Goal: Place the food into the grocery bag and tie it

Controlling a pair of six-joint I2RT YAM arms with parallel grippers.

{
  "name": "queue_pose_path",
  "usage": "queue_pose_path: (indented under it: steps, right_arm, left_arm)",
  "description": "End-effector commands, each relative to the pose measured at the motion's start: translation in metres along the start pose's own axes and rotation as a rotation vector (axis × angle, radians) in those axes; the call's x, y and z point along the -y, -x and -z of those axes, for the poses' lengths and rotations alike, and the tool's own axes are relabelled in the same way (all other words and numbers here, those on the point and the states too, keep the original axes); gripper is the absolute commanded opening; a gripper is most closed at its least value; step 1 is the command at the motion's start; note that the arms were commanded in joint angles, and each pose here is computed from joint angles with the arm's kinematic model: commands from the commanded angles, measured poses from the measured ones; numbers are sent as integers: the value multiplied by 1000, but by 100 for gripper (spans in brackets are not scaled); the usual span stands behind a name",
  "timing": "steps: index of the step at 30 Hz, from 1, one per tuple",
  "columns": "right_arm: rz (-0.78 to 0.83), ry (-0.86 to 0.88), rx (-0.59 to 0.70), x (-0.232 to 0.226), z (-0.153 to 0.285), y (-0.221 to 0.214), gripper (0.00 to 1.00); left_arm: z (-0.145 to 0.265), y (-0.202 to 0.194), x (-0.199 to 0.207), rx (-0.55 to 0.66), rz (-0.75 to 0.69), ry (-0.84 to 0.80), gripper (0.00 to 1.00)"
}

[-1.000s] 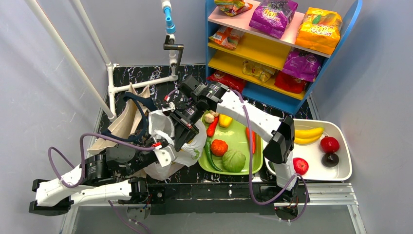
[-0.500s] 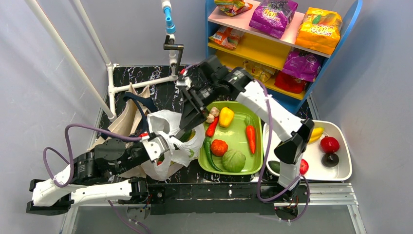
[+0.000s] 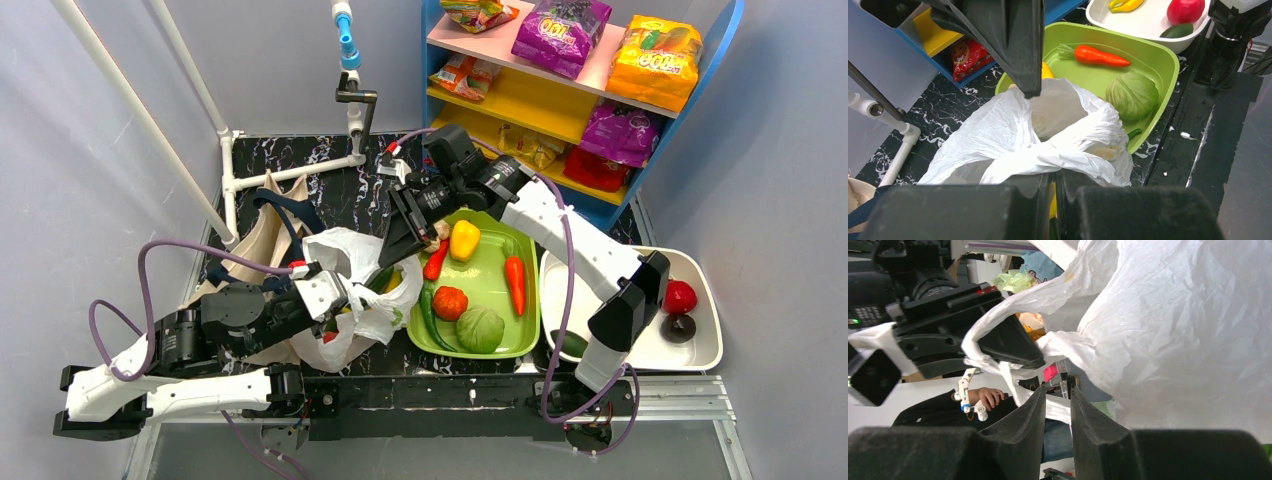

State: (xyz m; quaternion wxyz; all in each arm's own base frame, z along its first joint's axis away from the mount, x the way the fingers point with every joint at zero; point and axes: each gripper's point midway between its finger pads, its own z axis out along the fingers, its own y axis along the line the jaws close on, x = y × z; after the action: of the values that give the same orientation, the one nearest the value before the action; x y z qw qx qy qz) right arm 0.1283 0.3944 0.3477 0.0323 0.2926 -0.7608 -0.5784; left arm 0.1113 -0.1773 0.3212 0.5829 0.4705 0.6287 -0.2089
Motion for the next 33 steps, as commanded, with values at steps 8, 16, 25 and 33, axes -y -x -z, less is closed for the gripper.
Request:
queue_pose_path:
  steps: [8,16,25,33]
  right_arm:
    - [185,95,-121,-1,-40,-27,32]
    - [264,165,-170,-11,-66,-46,36]
    - [351,272,-77,-28,-76,-49,50]
    - [463,291,157,-56,-91,-10,56]
  left_arm:
    - [12,19,-5,35,124,14,0]
    - [13,19,-7,16,195,34,0]
    - [28,12,-32,52,318,185,0]
    - [48,-5,-78,66,457,494,0]
